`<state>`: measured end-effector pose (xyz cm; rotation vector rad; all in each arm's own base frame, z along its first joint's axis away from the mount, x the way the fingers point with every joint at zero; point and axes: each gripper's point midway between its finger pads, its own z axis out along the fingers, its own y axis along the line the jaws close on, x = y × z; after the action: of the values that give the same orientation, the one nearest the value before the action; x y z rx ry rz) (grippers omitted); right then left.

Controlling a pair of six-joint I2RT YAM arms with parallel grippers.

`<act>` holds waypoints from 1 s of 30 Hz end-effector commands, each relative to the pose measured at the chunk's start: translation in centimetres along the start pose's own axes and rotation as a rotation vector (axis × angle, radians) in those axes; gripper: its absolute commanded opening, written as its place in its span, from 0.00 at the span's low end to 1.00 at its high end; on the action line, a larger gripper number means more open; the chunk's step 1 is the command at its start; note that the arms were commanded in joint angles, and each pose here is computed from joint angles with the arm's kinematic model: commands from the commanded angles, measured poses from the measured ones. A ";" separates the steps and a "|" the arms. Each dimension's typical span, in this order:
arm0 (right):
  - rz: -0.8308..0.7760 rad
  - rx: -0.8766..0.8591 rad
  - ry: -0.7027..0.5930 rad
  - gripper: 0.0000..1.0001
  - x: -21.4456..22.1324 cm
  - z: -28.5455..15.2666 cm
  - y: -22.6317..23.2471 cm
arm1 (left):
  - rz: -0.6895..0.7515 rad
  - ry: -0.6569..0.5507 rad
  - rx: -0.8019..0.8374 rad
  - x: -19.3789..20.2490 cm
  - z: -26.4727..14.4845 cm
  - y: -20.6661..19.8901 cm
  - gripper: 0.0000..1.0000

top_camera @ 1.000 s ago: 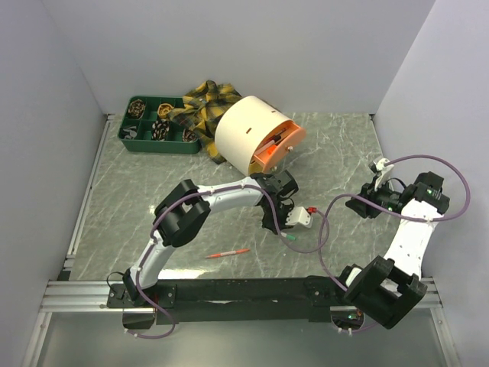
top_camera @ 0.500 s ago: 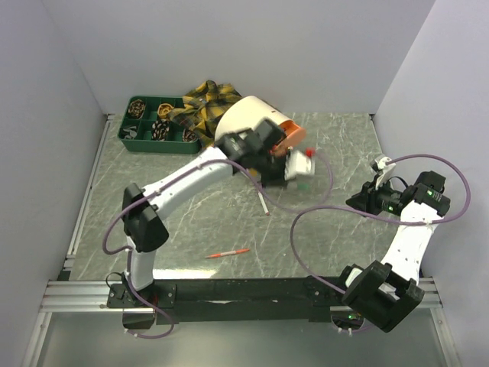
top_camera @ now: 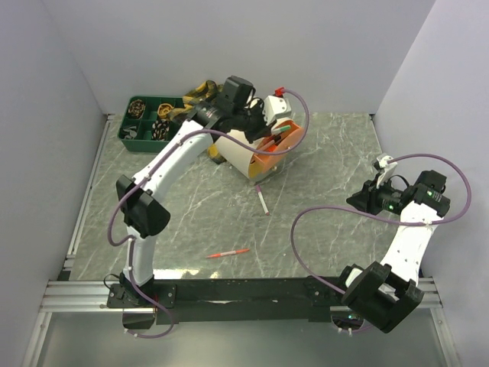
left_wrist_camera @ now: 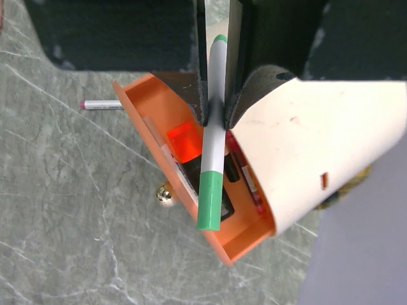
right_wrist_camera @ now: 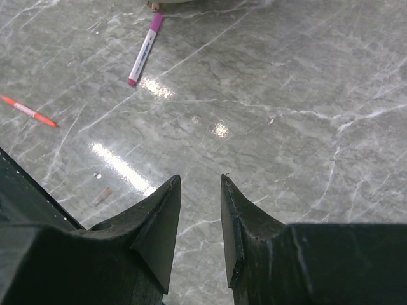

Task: Sort the stationery into containers
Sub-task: Place the pen in the drawer.

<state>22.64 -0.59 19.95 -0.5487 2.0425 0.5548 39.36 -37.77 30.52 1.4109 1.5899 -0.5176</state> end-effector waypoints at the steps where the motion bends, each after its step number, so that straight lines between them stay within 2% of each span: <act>1: -0.059 0.010 -0.044 0.38 -1.9 -0.4 -0.1 | -0.045 -0.049 -0.007 -1.4 0.8 0.4 0.01; 7: -0.043 0.004 -0.041 0.38 -1.3 -0.1 -0.1 | -0.094 -0.066 -0.021 -1.6 1.5 0.8 0.02; 8: -0.045 0.004 -0.041 0.38 -1.3 -0.2 0.0 | -0.104 -0.070 -0.031 -1.7 1.5 1.0 0.13; 9: -0.041 0.002 -0.040 0.38 -1.2 -0.1 -0.1 | -0.116 -0.075 -0.047 -1.9 1.4 1.2 0.20; 12: -0.040 -0.002 -0.032 0.38 -1.0 0.0 -0.1 | -0.132 -0.088 -0.072 -2.4 1.1 1.6 0.36; 14: -0.042 0.001 -0.031 0.38 -1.1 -0.1 -0.3 | -0.144 -0.104 -0.096 -3.1 0.5 1.9 0.43; 16: -0.042 0.002 -0.034 0.38 -1.3 0.0 -0.6 | -0.151 -0.124 -0.107 -3.9 -0.2 2.0 0.47; 19: -0.034 0.003 -0.042 0.38 -1.6 0.0 -0.8 | -0.134 -0.168 -0.132 -5.7 -2.0 2.3 0.55; 20: -0.027 0.002 -0.045 0.38 -1.7 0.0 -0.8 | -0.114 -0.203 -0.143 -7.1 -3.8 2.2 0.59; 21: -0.023 0.001 -0.045 0.38 -1.7 0.0 -0.8 | -0.103 -0.199 -0.127 -6.8 -4.1 1.6 0.61; 22: -0.026 0.001 -0.042 0.38 -1.7 0.0 -0.8 | -0.070 -0.207 -0.120 -6.8 -4.7 1.2 0.63; 23: -0.029 0.002 -0.038 0.38 -1.6 0.0 -0.8 | -0.023 -0.265 -0.130 -8.6 -7.9 0.2 0.67; 24: -0.032 0.006 -0.031 0.38 -1.4 -0.1 -0.8 | 0.002 -0.243 -0.036 -6.0 -6.6 -2.2 0.69; 25: -0.029 0.003 -0.026 0.38 -1.2 0.0 -0.7 | 0.146 -0.246 0.005 -5.1 -7.3 -3.6 0.70; 26: -0.040 0.005 -0.020 0.38 -1.0 -0.1 -0.7 | 0.244 -0.283 0.014 -5.5 -10.1 -5.3 0.73; 27: -0.044 0.004 -0.017 0.38 -0.9 -0.1 -0.6 | 0.271 -0.236 0.100 -1.6 -8.9 -7.8 0.75; 28: -0.043 0.000 -0.008 0.38 -0.6 0.0 -0.5 | 0.404 -0.222 0.122 -0.1 -9.2 -8.7 0.77; 29: -0.059 0.001 -0.004 0.38 -0.5 0.0 -0.5 | 0.471 -0.220 0.143 0.7 -10.5 -10.0 0.79; 30: -0.062 0.001 -0.003 0.38 -0.4 0.0 -0.4 | 0.503 -0.179 0.199 3.4 -10.0 -11.5 0.80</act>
<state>23.10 -0.99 19.59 -0.5494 2.0463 0.5557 30.40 -32.50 31.70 1.4890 1.3872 -0.5507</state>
